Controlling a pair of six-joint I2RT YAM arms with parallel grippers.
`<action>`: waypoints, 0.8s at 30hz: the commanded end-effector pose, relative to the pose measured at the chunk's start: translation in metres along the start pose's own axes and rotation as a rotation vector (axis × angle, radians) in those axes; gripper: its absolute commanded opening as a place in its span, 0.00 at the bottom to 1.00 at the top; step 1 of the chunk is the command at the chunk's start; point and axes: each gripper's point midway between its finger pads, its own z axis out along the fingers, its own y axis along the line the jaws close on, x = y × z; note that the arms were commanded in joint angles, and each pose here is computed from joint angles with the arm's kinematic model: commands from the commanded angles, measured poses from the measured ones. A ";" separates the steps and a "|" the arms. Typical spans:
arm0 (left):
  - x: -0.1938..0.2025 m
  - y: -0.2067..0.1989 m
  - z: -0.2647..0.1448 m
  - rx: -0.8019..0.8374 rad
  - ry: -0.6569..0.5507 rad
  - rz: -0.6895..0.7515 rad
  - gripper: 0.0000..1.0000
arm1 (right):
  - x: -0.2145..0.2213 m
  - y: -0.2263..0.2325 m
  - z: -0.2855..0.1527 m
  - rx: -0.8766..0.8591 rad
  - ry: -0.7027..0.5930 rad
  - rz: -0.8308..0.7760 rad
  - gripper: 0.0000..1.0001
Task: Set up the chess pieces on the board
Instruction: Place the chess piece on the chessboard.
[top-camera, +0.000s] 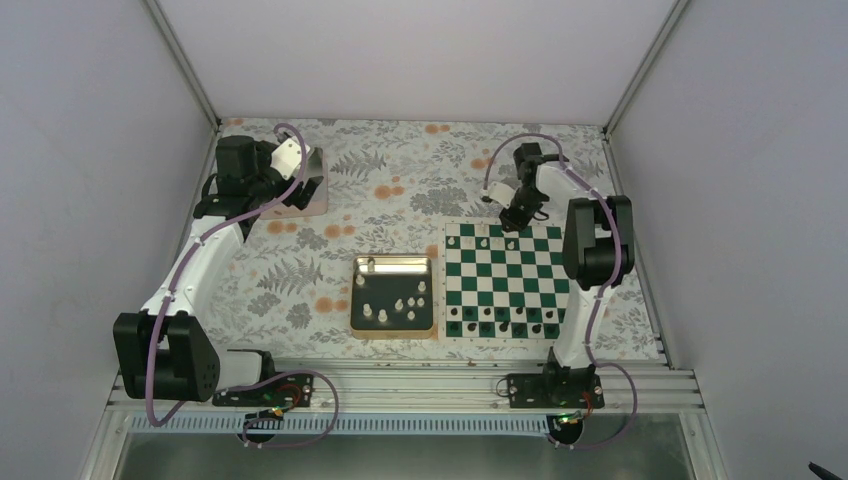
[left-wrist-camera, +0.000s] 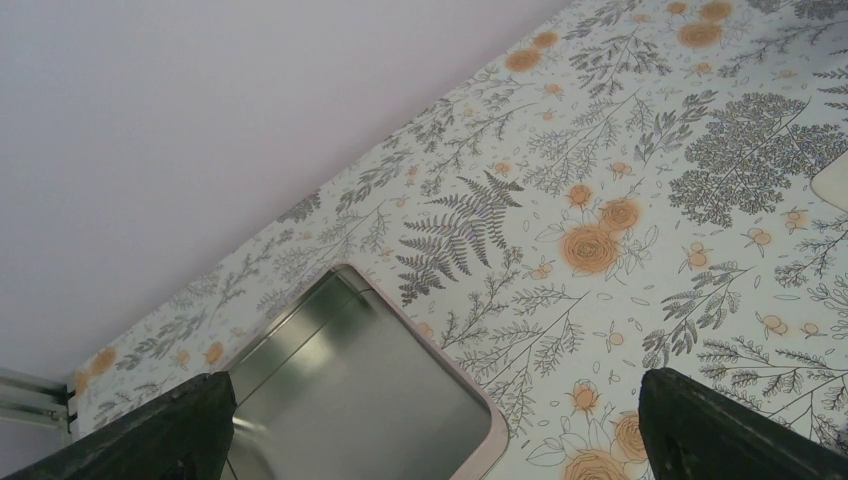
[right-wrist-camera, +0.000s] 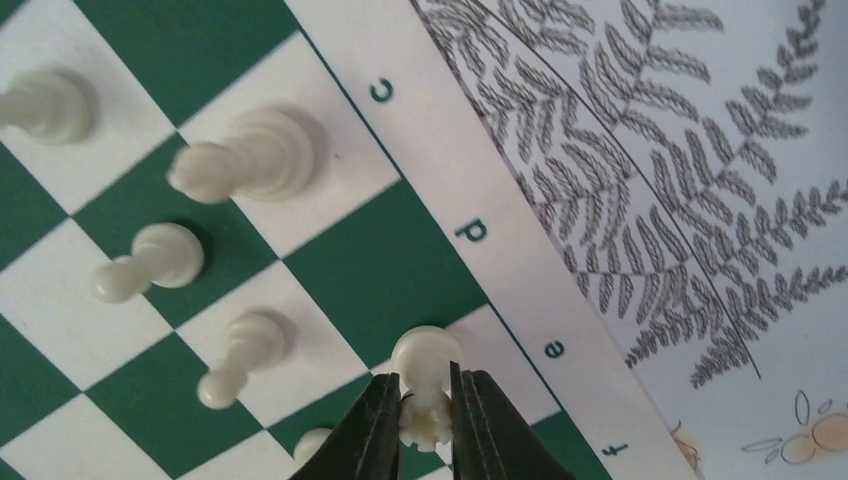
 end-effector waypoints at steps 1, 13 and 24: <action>-0.003 0.001 -0.001 0.000 -0.009 0.016 1.00 | -0.019 0.005 -0.011 0.017 -0.033 -0.046 0.15; -0.003 0.001 -0.001 -0.001 -0.009 0.016 1.00 | -0.041 0.008 -0.020 0.037 -0.054 -0.088 0.15; -0.003 0.001 -0.001 -0.002 -0.008 0.016 1.00 | -0.094 0.029 -0.045 0.092 -0.077 -0.211 0.15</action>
